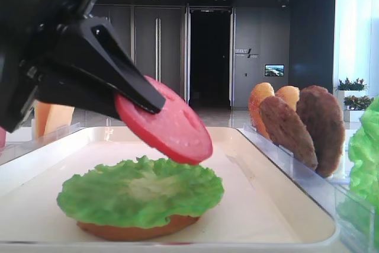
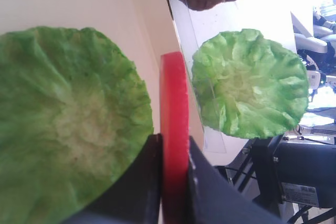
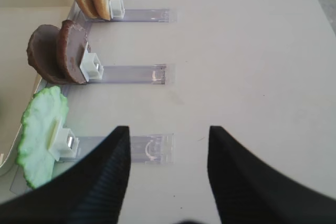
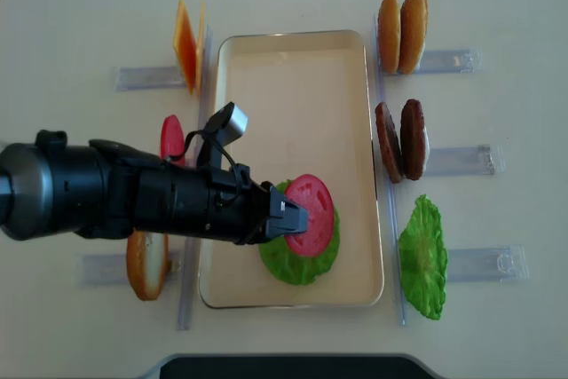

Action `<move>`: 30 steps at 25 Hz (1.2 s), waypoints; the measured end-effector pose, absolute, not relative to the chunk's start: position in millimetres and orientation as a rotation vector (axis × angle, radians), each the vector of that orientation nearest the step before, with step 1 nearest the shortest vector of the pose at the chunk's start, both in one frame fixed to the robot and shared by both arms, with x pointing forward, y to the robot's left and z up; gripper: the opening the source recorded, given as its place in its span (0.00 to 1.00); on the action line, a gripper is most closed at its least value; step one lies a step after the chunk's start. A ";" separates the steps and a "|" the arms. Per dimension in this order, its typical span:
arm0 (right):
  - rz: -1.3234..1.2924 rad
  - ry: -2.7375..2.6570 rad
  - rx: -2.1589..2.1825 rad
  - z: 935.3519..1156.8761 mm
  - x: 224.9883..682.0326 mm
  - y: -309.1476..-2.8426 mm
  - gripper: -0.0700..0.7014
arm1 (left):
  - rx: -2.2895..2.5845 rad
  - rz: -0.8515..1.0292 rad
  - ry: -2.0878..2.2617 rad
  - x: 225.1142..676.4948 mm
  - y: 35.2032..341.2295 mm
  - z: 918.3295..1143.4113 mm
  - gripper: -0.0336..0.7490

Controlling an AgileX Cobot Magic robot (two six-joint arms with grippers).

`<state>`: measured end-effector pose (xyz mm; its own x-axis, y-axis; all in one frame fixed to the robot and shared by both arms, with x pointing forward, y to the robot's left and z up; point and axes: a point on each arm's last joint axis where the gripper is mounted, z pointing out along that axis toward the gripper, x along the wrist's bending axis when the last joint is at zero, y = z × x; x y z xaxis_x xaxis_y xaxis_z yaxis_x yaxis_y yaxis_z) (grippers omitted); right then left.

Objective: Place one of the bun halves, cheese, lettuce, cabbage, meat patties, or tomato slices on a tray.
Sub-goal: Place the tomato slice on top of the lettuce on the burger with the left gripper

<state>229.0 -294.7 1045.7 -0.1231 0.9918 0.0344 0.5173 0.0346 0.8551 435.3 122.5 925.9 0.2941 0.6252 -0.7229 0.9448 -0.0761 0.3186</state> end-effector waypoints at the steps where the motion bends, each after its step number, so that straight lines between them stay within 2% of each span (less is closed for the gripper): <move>1: 0.996 1.706 1.537 1045.7 229.0 -294.7 0.55 | 1.793 -0.527 1.421 436.3 121.8 924.3 0.10; 7: 0.997 1.706 1.537 1045.7 229.0 -294.6 0.55 | 1.807 -0.558 1.447 436.7 120.7 914.0 0.10; 30: 1.015 1.712 1.540 1045.8 228.8 -293.3 0.55 | 1.861 -0.496 1.380 438.0 121.6 913.1 0.10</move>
